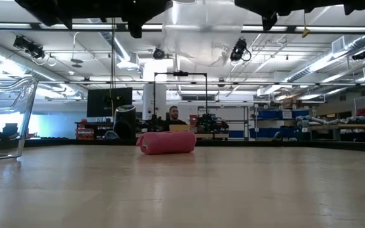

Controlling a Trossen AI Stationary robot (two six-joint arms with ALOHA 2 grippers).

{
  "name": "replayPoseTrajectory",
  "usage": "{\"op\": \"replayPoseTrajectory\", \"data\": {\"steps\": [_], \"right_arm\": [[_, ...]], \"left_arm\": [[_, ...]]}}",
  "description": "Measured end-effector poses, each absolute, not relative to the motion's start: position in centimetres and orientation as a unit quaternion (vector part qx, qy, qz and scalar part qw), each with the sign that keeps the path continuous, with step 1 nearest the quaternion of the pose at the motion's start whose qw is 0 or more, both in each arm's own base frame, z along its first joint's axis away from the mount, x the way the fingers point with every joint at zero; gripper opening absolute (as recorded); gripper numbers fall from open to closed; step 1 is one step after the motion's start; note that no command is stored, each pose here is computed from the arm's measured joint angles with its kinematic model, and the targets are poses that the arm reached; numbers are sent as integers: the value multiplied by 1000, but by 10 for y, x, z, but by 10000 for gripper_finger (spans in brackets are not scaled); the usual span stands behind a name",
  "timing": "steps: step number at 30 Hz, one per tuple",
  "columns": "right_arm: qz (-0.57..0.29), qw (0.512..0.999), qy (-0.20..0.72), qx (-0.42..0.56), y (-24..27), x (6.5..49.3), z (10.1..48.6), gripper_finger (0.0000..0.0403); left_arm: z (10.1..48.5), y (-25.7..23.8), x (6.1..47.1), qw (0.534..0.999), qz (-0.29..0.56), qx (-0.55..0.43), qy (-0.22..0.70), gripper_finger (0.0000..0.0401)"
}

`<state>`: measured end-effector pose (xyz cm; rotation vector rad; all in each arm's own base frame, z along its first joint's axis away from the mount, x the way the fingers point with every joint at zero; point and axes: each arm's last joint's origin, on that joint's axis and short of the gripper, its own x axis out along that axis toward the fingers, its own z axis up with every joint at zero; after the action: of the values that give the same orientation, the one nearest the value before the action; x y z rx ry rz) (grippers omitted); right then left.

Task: Roll bandage
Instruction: Put the rolled pink bandage into the transparent zip bag

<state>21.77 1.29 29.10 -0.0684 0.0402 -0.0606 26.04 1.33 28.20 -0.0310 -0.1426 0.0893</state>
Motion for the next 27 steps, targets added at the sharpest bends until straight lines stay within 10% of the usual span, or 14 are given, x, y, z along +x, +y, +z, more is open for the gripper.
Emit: {"op": "replayPoseTrajectory", "data": {"steps": [27], "right_arm": [[0, 999, 29, -29, 14, 216, 290, 0]], "left_arm": [[292, 11, 272, 999, -8, -31, 35, 77]]}}
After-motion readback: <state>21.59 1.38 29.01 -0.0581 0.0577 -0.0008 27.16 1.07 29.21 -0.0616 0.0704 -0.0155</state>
